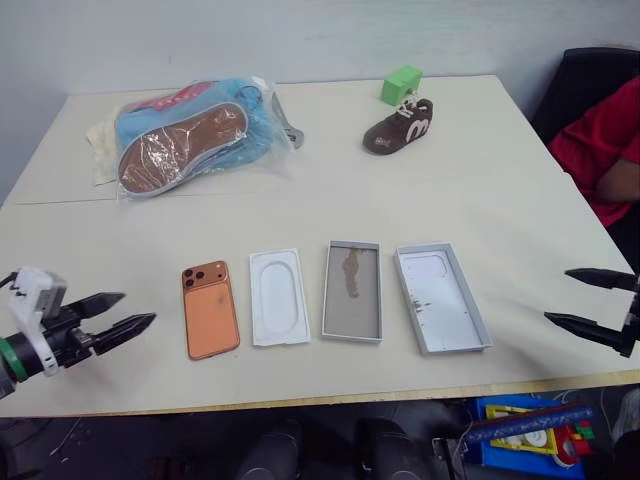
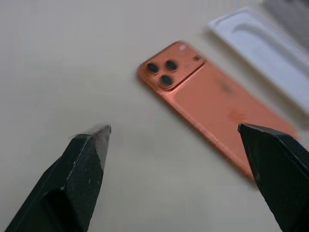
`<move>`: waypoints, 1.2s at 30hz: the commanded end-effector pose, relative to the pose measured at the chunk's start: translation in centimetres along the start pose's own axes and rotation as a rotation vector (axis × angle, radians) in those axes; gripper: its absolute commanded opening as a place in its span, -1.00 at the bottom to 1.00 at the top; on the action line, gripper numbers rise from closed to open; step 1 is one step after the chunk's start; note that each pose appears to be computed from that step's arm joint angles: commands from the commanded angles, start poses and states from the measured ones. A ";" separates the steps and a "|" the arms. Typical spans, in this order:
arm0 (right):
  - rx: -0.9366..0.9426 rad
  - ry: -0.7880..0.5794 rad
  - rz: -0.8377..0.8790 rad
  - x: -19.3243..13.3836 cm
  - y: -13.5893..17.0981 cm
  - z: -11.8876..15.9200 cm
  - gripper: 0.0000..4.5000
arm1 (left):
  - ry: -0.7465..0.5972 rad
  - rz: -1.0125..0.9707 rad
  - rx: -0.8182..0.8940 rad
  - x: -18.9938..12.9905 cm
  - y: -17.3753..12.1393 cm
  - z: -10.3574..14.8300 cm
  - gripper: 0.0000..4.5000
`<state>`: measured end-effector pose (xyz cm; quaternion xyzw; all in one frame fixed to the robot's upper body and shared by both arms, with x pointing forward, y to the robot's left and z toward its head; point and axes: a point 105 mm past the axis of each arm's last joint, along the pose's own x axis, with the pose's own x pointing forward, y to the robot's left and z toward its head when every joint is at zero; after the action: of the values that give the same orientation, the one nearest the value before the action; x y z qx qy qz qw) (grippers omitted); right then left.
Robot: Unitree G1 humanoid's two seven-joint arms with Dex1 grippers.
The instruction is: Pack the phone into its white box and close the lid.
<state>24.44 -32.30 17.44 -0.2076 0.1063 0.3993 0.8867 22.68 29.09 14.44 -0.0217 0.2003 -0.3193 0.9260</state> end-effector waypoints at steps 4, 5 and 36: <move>-0.133 -0.114 0.184 4.3 5.0 5.9 1.00 | 0.170 -0.260 -0.212 2.2 -4.5 -0.1 0.99; -0.152 -0.133 0.212 5.0 5.9 6.8 1.00 | 0.193 -0.271 -0.251 2.6 -4.6 -0.1 0.99; -0.184 -0.228 0.346 9.9 12.8 10.8 1.00 | 0.424 -0.350 -0.603 13.2 -6.6 -3.1 0.00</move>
<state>21.98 -13.54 19.37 -0.2060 0.0198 0.5732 0.7929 27.70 16.13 9.63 -0.2605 0.4308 -0.4141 0.7583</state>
